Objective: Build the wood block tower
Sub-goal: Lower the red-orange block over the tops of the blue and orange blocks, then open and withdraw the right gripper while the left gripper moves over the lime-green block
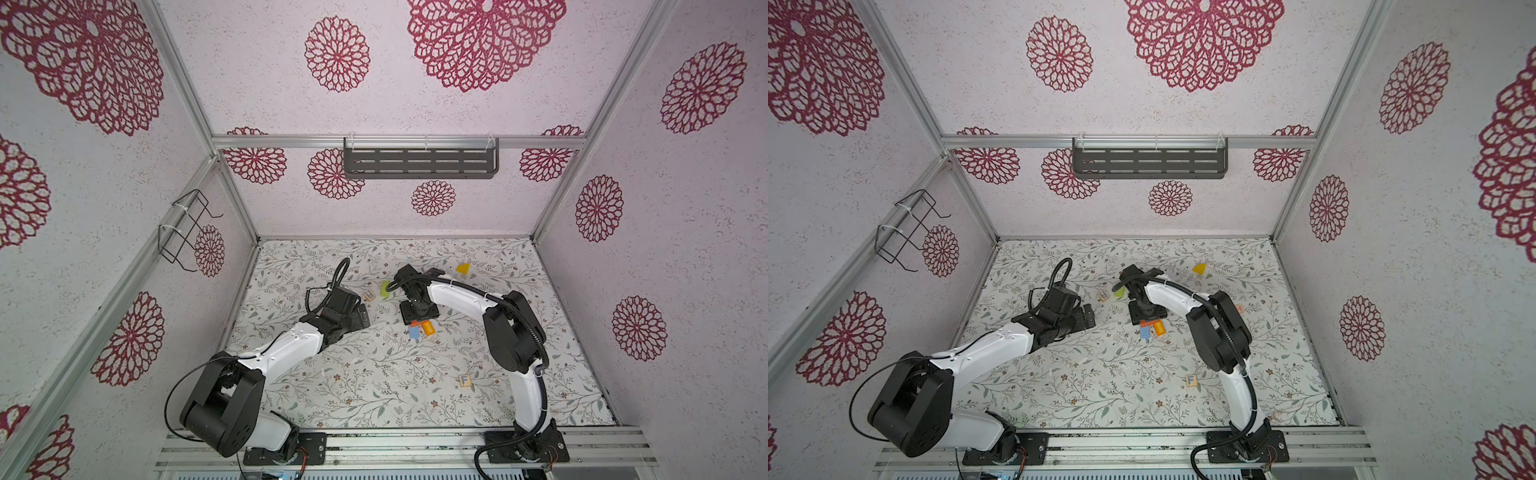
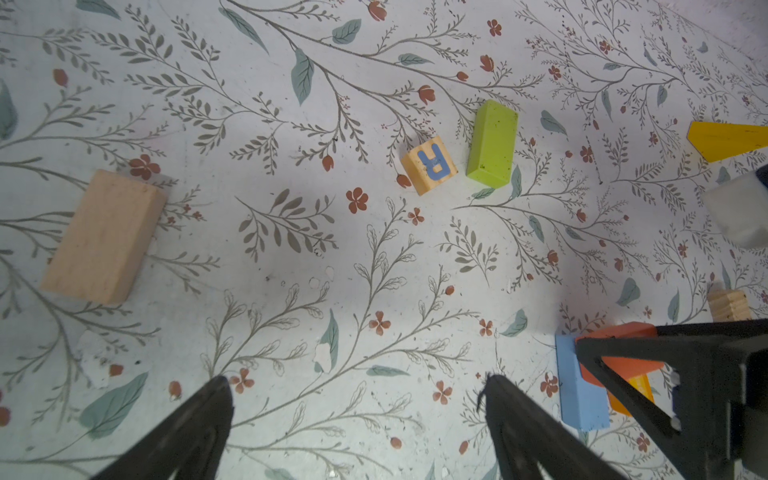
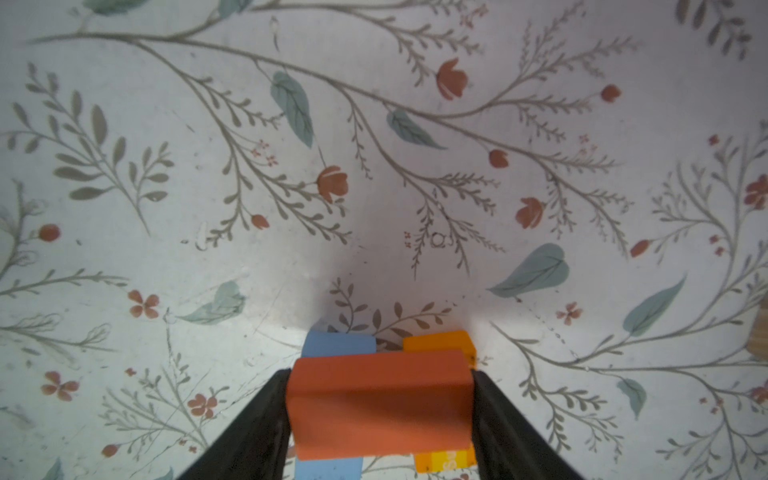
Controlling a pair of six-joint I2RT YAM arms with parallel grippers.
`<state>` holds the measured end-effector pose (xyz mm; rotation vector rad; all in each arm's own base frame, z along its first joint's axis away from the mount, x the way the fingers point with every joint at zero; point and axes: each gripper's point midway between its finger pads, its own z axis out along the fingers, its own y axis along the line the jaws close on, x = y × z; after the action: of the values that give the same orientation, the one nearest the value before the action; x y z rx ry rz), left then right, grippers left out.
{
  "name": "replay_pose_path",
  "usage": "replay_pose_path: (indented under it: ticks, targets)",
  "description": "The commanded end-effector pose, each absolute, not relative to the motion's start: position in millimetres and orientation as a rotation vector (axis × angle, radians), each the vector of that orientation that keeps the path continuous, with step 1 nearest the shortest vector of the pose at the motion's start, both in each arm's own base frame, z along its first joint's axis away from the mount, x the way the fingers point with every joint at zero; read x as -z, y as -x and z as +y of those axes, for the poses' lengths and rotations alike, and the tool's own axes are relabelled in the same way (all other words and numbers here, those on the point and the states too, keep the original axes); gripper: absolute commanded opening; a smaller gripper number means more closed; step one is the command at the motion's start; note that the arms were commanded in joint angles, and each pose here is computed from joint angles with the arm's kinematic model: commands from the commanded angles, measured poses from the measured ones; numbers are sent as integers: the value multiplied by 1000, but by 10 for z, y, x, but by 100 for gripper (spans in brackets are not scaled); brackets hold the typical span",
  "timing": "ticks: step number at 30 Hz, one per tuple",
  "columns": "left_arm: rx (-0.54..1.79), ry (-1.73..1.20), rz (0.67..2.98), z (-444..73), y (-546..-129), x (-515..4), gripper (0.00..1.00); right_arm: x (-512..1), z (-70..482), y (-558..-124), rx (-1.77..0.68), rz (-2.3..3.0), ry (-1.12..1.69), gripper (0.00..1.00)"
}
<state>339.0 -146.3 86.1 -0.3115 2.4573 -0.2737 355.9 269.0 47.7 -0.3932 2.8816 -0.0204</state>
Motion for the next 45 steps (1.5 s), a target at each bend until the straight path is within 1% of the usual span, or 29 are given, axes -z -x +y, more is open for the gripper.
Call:
replay_pose_path:
  ticks: [1,4,9,13,15,16,19,24,28,33,37,45]
  targets:
    - [282,338,2426,-1445,-3442,-908,97,-570,2651,-3581,46,2845,393,74]
    - [277,333,2426,-1443,-3446,-949,97,-616,2654,-3585,34,2829,397,77]
    - [226,316,2439,-1397,-3474,-1073,97,-753,2646,-3583,-2,2792,398,80]
    - [208,261,2439,-1410,-3574,-1279,98,-994,2613,-3588,-83,2715,360,80]
    - [240,203,2451,-1478,-3664,-1336,100,-1132,2564,-3574,-149,2663,327,80]
    - [252,189,2465,-1491,-3723,-1344,98,-1180,2511,-3558,-178,2641,305,80]
    - [344,221,2527,-1520,-3864,-1222,94,-1273,2332,-3484,-265,2581,259,80]
    - [270,157,2568,-1592,-4117,-1138,92,-1443,1974,-3365,-361,2454,201,83]
    - [207,98,2587,-1670,-4353,-1122,91,-1591,1718,-3266,-414,2318,155,89]
    - [149,12,2649,-1817,-4562,-999,87,-1647,1518,-3133,-471,2211,99,90]
    - [103,-76,2663,-1985,-4694,-939,87,-1625,1402,-3058,-473,2176,58,91]
    - [39,-170,2714,-2276,-4833,-692,87,-1512,1181,-3050,-405,2177,-81,91]
